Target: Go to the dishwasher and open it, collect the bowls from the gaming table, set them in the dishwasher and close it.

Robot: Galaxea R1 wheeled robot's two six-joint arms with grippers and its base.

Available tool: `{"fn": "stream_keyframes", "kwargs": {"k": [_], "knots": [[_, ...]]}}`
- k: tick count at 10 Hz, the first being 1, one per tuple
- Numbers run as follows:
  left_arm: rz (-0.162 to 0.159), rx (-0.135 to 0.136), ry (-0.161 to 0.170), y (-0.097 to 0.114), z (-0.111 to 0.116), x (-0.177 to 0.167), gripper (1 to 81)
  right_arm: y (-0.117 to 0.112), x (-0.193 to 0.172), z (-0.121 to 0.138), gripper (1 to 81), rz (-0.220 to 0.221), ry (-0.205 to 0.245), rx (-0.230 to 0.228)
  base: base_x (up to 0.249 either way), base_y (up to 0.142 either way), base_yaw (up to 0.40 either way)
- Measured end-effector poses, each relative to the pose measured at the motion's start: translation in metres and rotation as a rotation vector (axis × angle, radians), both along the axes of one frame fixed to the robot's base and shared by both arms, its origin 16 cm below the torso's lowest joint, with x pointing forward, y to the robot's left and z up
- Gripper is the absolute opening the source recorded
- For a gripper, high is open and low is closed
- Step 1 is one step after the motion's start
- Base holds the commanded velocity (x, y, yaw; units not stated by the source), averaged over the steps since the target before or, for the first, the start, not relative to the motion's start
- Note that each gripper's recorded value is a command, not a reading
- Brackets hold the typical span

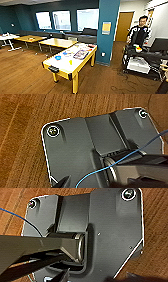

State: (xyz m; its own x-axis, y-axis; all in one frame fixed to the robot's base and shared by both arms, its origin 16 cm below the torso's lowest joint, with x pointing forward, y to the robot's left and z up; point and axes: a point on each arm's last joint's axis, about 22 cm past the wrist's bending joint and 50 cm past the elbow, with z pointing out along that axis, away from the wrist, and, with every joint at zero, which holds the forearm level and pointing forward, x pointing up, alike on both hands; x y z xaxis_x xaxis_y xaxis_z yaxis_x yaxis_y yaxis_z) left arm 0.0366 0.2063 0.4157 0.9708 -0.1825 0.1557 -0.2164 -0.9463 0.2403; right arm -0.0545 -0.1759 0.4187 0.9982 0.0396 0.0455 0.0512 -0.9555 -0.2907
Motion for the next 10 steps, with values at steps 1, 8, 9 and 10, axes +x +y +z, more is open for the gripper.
{"fn": "stream_keyframes", "kwargs": {"k": [1, 8, 9, 10], "knots": [[0.0, 0.0, 0.001, 0.0001, 0.0, -0.0006, 81.1, -0.0004, -0.0001, 0.0, 81.1, 0.0, 0.0, 0.0, 0.113, 0.076, 0.0], [0.0, 0.0, 0.0, -0.0004, 0.0, -0.0002, 81.1, -0.0022, -0.0006, -0.0002, 81.1, 0.0, 0.001, -0.003, 0.113, 0.077, 0.0], [0.0, -0.001, 0.001, -0.0007, 0.0, -0.0006, 81.1, -0.0022, -0.0006, -0.0002, 81.1, 0.0, 0.001, -0.003, 0.113, 0.084, 0.0], [0.0, 0.0, 0.0, 0.0, 0.0, -0.0002, 81.1, -0.0021, -0.0005, -0.0002, 81.1, 0.0, 0.001, -0.003, 0.113, 0.086, 0.0]]}}
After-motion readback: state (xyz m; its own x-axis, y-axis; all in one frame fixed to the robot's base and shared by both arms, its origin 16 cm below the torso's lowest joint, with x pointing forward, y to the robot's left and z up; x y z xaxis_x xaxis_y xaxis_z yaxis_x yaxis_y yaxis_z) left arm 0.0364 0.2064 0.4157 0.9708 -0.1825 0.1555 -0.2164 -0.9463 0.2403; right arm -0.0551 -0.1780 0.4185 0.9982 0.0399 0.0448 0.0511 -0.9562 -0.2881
